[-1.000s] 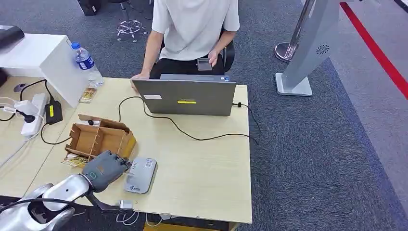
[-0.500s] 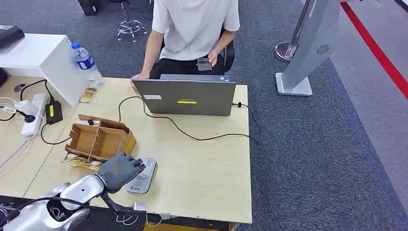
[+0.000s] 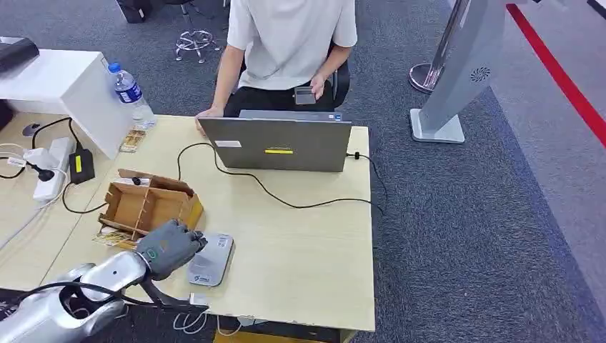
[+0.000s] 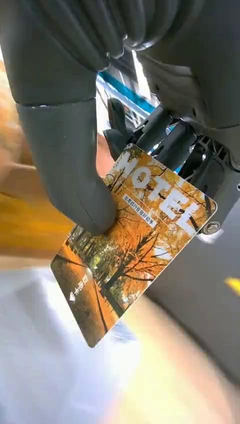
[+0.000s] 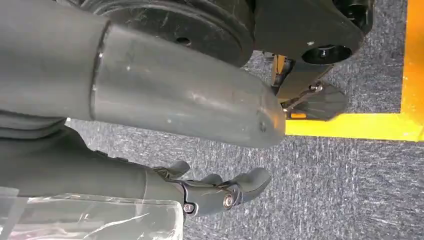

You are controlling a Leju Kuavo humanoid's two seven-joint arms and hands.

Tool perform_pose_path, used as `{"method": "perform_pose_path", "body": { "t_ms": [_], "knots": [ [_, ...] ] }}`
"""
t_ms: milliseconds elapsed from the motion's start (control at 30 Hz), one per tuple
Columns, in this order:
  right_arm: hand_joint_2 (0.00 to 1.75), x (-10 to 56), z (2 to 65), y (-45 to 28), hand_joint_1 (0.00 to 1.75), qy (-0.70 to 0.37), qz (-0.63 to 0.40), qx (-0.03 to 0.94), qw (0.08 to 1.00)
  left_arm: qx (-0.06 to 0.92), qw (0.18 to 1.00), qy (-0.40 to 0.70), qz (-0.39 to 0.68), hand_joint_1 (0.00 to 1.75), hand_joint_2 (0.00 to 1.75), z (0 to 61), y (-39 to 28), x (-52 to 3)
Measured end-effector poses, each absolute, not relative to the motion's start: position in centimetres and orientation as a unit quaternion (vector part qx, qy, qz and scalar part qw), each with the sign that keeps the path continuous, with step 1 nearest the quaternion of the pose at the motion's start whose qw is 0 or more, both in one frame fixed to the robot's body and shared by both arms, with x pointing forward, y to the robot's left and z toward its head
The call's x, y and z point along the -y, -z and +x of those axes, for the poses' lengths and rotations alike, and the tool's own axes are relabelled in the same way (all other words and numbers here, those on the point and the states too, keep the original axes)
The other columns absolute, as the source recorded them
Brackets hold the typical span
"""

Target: Pass the card to the sensor for recognition and then transmit it.

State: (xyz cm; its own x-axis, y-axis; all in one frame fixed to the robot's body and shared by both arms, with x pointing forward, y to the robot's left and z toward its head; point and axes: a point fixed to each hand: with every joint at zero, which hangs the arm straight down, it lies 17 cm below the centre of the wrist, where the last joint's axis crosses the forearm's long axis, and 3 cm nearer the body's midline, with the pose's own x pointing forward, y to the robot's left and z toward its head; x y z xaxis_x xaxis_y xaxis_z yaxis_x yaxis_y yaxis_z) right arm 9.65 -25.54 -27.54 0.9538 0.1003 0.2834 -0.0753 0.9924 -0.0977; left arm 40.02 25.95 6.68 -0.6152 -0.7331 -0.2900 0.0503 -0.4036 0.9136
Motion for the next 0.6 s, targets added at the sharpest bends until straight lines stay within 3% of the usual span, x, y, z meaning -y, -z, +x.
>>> {"method": "perform_pose_path", "body": {
  "t_ms": [167, 300, 433, 600],
  "knots": [
    [0.0, 25.3, 10.0, 27.5, 0.0, -0.061, -0.04, 0.152, 0.986, 0.633, 0.173, 0.638, 0.403, 1.75, 1.75, 42.2, -16.2, -18.1],
    [0.0, 25.2, 10.2, 27.4, 0.0, -0.078, -0.04, 0.153, 0.984, 0.714, 0.11, 0.533, 0.441, 1.75, 1.75, 42.2, -24.1, -14.9],
    [0.0, 24.7, 11.2, 27.3, 0.0, -0.105, -0.036, 0.153, 0.982, 0.758, 0.049, 0.422, 0.495, 1.75, 1.75, 42.8, -33.4, -15.4],
    [0.0, 24.0, 12.1, 27.1, 0.0, -0.135, -0.029, 0.151, 0.979, 0.688, 0.058, 0.412, 0.594, 1.75, 1.75, 50.3, -40.1, -20.3]
  ]
}}
